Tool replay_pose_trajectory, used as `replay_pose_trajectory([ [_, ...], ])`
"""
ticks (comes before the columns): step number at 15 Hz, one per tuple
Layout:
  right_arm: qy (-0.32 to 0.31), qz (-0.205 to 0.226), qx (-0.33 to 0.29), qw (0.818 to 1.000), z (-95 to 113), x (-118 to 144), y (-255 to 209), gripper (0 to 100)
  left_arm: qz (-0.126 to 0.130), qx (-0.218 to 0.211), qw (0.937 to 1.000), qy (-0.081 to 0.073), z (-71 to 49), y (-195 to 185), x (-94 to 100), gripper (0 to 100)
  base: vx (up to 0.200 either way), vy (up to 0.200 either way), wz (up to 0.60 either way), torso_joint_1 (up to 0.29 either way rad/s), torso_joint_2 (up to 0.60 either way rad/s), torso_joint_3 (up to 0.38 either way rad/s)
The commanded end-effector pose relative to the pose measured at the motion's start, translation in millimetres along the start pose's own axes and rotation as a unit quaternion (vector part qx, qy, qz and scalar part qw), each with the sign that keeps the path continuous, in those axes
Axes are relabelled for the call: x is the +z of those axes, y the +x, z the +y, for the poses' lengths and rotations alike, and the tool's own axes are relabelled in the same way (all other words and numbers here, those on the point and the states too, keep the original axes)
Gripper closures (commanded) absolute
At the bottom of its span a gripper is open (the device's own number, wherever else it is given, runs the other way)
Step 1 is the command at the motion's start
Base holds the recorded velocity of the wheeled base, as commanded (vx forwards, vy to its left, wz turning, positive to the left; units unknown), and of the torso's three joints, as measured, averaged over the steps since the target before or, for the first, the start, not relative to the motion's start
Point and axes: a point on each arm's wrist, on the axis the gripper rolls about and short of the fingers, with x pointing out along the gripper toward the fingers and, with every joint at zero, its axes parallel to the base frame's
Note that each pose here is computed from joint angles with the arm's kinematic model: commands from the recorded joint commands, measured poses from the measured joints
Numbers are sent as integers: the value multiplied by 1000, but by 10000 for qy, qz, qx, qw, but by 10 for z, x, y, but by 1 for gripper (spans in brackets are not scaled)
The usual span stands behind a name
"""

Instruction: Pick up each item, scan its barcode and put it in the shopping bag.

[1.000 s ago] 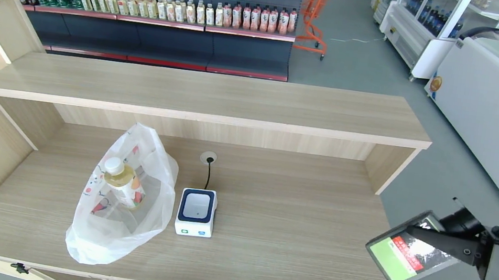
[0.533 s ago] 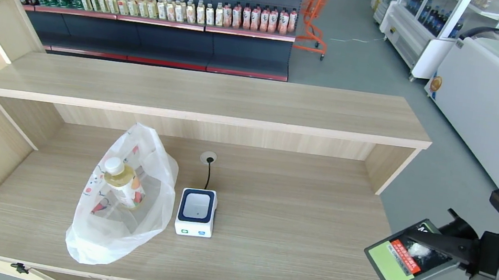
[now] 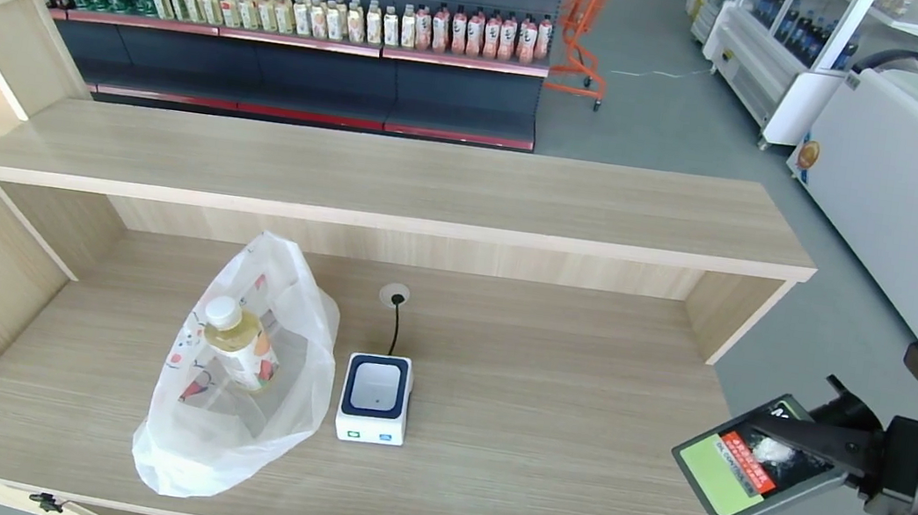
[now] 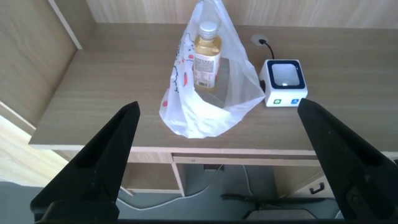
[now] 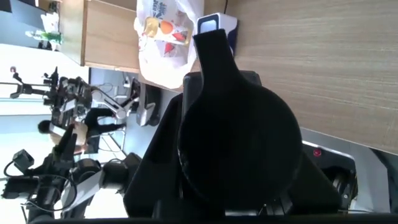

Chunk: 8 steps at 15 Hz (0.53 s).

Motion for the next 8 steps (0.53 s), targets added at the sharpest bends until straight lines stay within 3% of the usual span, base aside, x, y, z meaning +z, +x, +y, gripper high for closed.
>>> replay_pose_trajectory([
  [1, -39, -25, 12, 10000, 2, 45, 15, 100, -3, 1, 10000, -1, 0, 0, 0, 0, 0, 200, 0, 7, 7, 2],
  [4, -103, -23, 11, 9999, -20, 87, 51, 100, -3, 1, 10000, -1, 0, 0, 0, 0, 0, 200, 0, -1, 4, 4],
  [8, -1138, -66, -224, 9932, -260, 169, 284, 100, -3, -7, 10000, 7, 0, 0, 0, 0, 0, 200, 0, 4, 2, 4],
])
